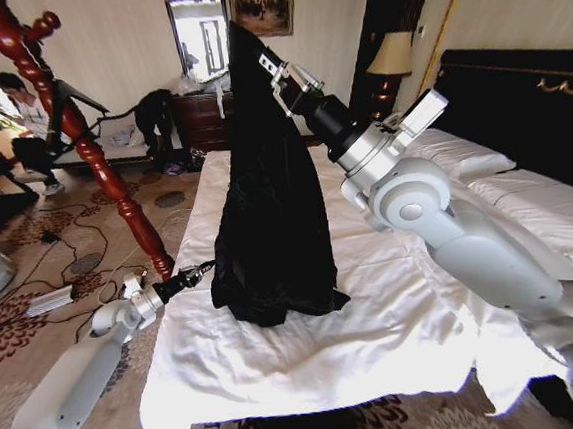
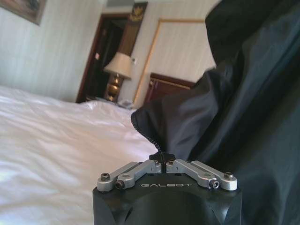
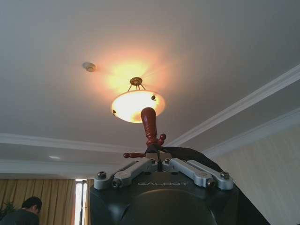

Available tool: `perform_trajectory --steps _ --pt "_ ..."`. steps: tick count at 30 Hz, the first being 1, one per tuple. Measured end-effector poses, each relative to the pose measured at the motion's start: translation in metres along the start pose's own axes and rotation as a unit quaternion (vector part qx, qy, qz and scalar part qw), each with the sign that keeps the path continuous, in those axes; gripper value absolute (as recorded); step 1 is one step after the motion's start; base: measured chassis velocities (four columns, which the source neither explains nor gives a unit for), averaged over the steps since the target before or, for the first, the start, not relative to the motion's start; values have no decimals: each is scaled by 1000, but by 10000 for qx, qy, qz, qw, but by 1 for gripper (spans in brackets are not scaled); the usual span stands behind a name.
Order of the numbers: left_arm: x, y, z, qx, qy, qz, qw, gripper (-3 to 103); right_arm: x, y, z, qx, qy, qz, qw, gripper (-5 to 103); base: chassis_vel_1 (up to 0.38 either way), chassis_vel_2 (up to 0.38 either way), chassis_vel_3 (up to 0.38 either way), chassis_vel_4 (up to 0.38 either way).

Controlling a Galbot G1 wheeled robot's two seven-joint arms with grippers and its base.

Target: Pick up the clothes from the bed and hang them on the clothes hanger.

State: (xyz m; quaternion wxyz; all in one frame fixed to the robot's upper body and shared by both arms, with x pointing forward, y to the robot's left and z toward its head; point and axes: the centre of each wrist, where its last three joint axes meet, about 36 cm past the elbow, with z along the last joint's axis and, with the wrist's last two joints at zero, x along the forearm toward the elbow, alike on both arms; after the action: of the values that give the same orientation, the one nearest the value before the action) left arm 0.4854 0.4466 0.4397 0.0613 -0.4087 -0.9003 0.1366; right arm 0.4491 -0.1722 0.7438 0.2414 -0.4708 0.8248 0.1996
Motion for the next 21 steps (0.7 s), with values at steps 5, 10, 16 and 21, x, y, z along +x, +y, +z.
perform_trajectory --steps 5,10,16,21 --pt "20 -7 -41 -23 -756 -514 9958 0 5 -10 3 99 -5 191 9998 0 0 0 0 0" --pt "17 0 -110 -113 -1489 -1050 9832 0 10 -30 -5 281 -68 620 9977 0 0 0 0 0" --pt "7 -11 -251 -498 -2473 -1417 9572 0 3 -61 -27 470 -266 1019 9933 0 0 0 0 0" --pt "19 -72 -330 -963 -2918 -884 9475 0 -1 -72 -46 609 -465 1144 9905 0 0 0 0 0"
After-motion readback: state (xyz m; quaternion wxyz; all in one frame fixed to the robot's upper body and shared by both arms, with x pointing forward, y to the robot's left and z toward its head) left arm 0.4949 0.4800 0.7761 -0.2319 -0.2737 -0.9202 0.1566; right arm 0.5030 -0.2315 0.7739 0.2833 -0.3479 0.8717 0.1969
